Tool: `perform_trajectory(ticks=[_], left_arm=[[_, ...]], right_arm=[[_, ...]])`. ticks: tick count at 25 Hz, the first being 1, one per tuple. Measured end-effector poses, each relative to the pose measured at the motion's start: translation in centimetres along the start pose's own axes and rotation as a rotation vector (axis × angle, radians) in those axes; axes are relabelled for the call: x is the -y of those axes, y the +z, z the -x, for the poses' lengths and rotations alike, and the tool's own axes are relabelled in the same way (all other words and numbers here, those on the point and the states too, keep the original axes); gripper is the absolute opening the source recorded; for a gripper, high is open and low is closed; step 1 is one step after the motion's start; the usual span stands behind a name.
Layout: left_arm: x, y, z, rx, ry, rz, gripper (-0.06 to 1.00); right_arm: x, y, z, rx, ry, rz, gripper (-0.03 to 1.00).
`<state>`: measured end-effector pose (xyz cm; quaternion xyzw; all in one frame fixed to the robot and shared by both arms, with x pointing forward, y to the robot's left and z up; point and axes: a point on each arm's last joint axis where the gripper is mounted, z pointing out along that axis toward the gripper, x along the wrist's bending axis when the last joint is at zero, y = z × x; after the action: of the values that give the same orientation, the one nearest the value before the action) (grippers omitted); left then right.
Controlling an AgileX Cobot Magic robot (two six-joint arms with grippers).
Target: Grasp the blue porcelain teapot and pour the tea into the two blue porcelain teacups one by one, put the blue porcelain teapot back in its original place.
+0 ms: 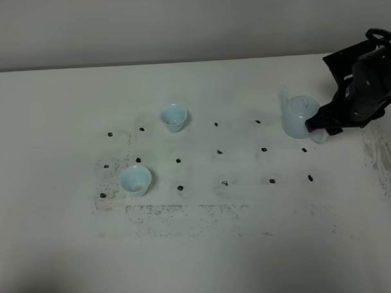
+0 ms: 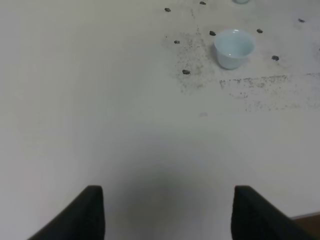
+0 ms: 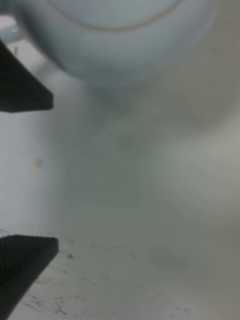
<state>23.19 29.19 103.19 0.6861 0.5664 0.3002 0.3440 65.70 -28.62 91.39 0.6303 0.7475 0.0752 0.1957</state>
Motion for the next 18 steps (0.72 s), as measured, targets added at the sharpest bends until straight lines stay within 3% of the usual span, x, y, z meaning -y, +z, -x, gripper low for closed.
perform_trajectory(ticks=[8, 18], left_arm=[[-0.01, 0.0, 0.0, 0.0, 0.0, 0.001, 0.56], [0.0, 0.0, 0.0, 0.0, 0.0, 0.0, 0.56]], right_arm=[[0.68, -0.04, -0.05, 0.003, 0.021, -0.076, 0.56], [0.7, -0.78, -0.72, 0.004, 0.016, -0.096, 0.56]])
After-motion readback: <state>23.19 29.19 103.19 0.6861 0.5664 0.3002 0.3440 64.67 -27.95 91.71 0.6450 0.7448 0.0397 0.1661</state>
